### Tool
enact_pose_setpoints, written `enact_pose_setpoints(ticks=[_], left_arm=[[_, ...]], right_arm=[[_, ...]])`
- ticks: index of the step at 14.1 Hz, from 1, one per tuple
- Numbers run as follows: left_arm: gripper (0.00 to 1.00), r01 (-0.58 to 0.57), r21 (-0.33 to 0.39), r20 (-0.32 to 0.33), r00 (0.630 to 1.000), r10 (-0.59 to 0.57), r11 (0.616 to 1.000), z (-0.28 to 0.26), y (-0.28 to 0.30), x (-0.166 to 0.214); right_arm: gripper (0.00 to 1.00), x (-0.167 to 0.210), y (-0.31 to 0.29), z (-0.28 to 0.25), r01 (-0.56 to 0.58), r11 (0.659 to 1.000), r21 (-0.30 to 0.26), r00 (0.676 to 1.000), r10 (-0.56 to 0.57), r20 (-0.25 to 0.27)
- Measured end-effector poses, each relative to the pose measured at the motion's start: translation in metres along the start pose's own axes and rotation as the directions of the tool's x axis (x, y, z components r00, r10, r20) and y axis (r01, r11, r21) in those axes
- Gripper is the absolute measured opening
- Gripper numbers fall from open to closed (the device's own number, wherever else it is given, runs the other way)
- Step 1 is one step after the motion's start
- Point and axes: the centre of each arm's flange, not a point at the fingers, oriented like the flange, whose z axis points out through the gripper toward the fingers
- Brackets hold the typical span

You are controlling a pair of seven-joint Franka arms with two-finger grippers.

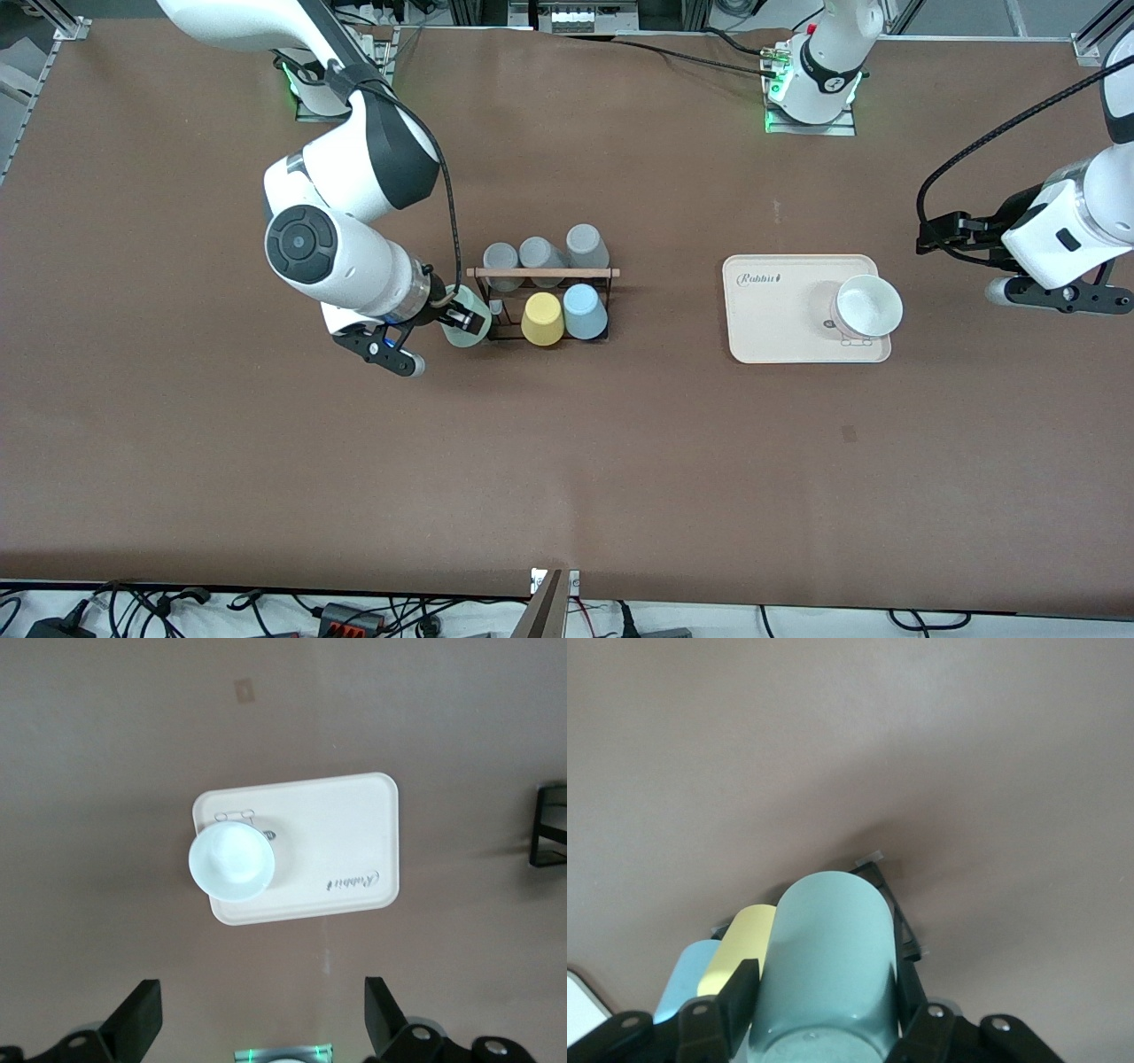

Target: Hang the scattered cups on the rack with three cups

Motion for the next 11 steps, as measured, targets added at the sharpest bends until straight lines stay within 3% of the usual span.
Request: enact_pose_setpoints(ticks=[2, 4, 11], left_arm=[[1.00, -0.013, 0.023, -0.092, 0.996, 0.015, 1.000, -0.003, -0.015, -0.007], [1.00, -0.014, 0.032, -0.131, 0.991, 0.018, 0.999, -0.010, -0.015, -0.028], [1.00, -0.010, 0.033, -0.137, 0.990, 0.015, 0.999, -0.013, -0.009, -0.050]], right_arm=[[0.67, -0.009, -0.008, 0.011, -0.035, 0.999, -0.007, 0.999, 0.036, 0.016], [0.67, -0.019, -0.015, 0.019, -0.053, 0.998, -0.016, 0.998, 0.054, 0.022], [0.67, -0.023, -0.019, 0.042, -0.068, 0.997, -0.042, 0.997, 0.069, 0.040]])
